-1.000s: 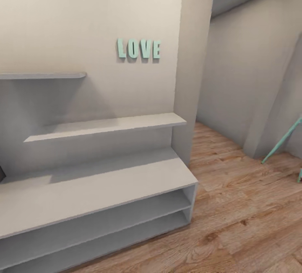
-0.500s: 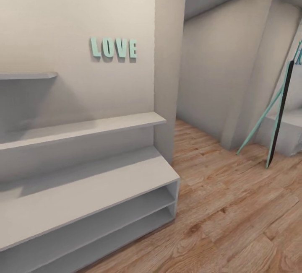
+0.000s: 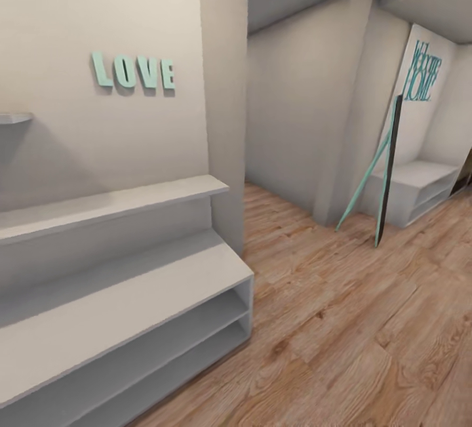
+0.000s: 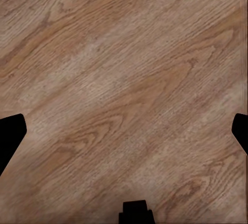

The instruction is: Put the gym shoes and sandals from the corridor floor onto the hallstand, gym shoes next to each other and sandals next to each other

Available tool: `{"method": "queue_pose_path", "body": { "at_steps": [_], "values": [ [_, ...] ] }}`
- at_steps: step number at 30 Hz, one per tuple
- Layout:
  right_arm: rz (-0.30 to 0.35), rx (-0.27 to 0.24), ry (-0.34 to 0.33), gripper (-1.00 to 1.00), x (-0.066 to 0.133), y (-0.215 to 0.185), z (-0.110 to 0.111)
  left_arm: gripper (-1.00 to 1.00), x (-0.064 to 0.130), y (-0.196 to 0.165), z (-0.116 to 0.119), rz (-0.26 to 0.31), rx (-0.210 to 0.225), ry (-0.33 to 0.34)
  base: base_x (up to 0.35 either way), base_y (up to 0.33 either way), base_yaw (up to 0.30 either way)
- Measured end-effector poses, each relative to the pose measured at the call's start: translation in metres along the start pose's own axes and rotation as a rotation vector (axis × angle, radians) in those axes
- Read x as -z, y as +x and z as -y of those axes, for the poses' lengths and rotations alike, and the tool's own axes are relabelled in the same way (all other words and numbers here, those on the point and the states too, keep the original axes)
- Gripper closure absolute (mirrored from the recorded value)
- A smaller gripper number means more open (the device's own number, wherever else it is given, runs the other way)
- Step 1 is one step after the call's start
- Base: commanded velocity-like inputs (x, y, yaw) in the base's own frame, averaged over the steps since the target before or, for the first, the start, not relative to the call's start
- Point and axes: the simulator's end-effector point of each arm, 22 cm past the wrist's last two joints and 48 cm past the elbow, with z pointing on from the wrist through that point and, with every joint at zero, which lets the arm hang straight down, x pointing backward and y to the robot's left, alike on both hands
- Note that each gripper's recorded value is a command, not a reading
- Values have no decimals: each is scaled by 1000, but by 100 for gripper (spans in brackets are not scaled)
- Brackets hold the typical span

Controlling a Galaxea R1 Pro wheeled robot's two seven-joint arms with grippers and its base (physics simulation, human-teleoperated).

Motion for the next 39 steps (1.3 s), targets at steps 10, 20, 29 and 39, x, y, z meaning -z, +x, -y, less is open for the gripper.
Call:
{"method": "queue_pose_path", "body": {
  "at_steps": [10,20,29,39],
  "values": [
    [-4,0,1,-100,0,1,0,-100,0,3,-1,-5,0,-1,0,0,-300],
    [-7,0,2,-100,0,3,1,-100,0,4,-1,-9,0,-2,0,-45,-300],
    [-10,-1,2,-100,0,4,1,-100,0,6,-1,-12,-1,-2,3,-225,-300],
    [-13,0,2,-100,0,6,1,-100,1,7,-4,-15,-4,-4,146,-231,-300]
  ]
}}
